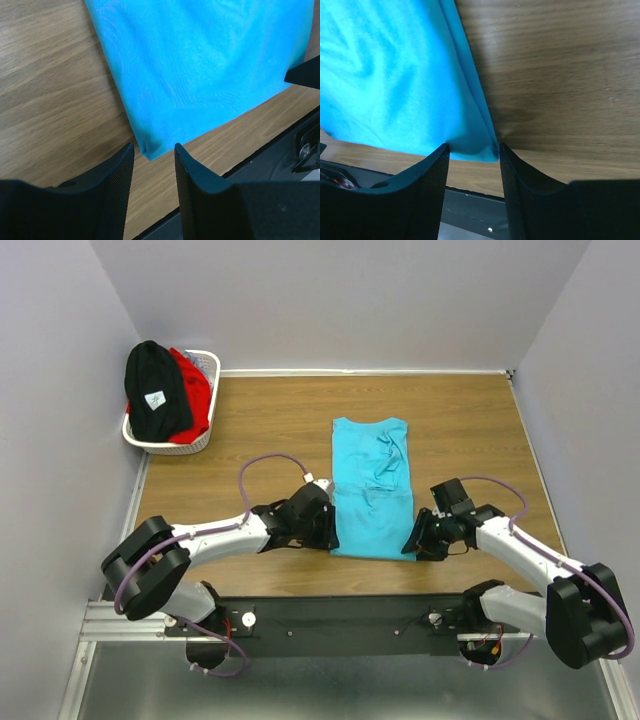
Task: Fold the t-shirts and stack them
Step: Fold the tshirt
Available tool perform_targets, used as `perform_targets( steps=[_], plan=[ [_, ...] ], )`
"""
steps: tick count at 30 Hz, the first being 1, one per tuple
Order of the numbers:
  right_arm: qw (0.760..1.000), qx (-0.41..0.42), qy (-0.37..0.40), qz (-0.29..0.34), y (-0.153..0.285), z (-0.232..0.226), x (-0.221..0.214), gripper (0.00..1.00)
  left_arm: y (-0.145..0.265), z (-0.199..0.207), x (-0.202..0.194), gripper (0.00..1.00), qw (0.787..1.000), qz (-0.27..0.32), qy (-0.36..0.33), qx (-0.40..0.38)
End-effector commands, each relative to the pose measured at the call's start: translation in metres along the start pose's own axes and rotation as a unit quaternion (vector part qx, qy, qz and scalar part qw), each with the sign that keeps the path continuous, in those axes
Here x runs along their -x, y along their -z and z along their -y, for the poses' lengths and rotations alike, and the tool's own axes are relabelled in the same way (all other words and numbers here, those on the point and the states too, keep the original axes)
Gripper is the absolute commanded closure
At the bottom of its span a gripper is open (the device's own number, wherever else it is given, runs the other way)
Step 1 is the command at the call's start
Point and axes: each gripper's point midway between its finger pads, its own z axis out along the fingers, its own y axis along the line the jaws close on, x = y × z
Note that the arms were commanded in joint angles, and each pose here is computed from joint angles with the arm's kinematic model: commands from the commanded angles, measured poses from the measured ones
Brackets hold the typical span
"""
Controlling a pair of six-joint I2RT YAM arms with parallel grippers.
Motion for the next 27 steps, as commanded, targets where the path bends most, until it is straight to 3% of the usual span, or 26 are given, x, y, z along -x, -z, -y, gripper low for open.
perform_targets(
  steps=[1, 12, 17, 27],
  plan=[
    [0.999, -0.005, -0.019, -0.028, -0.001, 0.007, -0.017, 0.48, -0.002, -0.003, -0.011, 0.54, 1.000, -0.014, 0.002, 0.004],
    [0.998, -0.028, -0.045, -0.031, -0.007, 0.021, -0.025, 0.49, -0.011, -0.010, -0.023, 0.55, 1.000, -0.023, 0.007, 0.007],
    [0.998, -0.030, -0.052, -0.028, -0.008, 0.023, -0.026, 0.58, -0.014, -0.012, -0.023, 0.56, 1.000, -0.019, 0.009, 0.007],
    [0.998, -0.040, -0.052, -0.018, -0.008, 0.025, -0.021, 0.58, -0.016, -0.011, -0.026, 0.57, 1.000, -0.019, 0.013, 0.002]
  ],
)
